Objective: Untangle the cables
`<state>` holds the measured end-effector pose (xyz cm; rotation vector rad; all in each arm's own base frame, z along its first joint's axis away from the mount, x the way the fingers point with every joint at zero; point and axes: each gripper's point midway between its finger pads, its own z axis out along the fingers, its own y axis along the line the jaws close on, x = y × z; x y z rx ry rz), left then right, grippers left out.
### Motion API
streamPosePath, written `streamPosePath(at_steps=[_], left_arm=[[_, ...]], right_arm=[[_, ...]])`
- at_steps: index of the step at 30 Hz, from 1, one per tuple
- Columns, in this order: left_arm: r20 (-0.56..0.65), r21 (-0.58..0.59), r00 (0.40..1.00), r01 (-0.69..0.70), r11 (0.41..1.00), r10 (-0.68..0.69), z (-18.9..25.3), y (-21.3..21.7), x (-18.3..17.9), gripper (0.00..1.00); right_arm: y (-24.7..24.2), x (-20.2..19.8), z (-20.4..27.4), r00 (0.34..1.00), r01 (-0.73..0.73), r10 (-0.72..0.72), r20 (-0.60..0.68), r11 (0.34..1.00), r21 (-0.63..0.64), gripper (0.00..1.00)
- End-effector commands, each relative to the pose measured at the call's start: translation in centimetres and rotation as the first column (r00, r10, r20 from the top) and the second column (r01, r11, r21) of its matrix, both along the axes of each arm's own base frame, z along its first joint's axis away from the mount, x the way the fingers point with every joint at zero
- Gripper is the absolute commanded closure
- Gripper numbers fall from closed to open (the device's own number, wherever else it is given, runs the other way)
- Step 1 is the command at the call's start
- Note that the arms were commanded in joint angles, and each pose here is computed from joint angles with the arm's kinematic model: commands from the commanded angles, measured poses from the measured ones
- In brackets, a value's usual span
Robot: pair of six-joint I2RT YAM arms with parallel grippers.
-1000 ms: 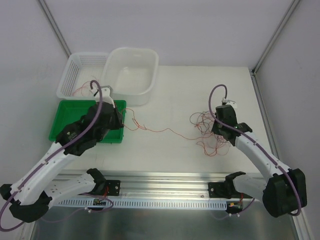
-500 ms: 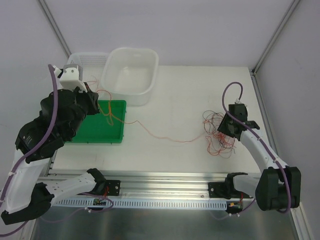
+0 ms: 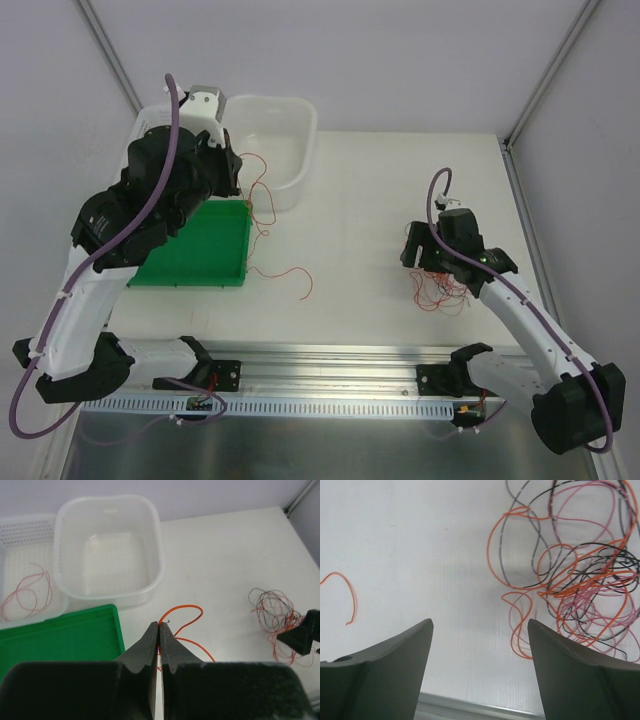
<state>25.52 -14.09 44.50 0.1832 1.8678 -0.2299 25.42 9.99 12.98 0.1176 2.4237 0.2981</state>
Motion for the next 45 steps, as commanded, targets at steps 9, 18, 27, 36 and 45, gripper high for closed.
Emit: streamPosePath(at_steps=[9, 18, 27, 36, 45], left_arm=[[0.274, -0.040, 0.962, -0.007, 0.999, 0.017, 10.3, -1.8, 5.8, 1.00], [0.326, -0.106, 0.932, -0.128, 0.986, 0.157, 9.5, -0.6, 17.4, 1.00], [0.191, -0.071, 0.963, -0.178, 0.981, 0.189, 0.4, 0.3, 27.0, 0.96], [-0.010, -0.037, 0.965, -0.263, 0.964, 0.263, -9.7, 2.2, 29.2, 0.15], [-0.225, -0.141, 0.937, -0.302, 0.943, 0.267, -16.6, -1.1, 18.0, 0.03]], right_arm=[[3.0, -3.2, 4.5, 0.967, -0.202, 0.193, 0.167, 0.979, 0.035, 0.08], [2.3, -4.8, 4.9, 0.958, -0.226, 0.219, 0.183, 0.974, 0.019, 0.07], [1.5, -6.4, 4.1, 0.958, -0.237, 0.233, 0.170, 0.972, 0.004, 0.07], [1.9, -7.0, 3.8, 0.952, -0.269, 0.262, 0.157, 0.963, 0.026, 0.06], [2.3, -6.9, 3.5, 0.952, -0.272, 0.262, 0.160, 0.961, 0.045, 0.06]])
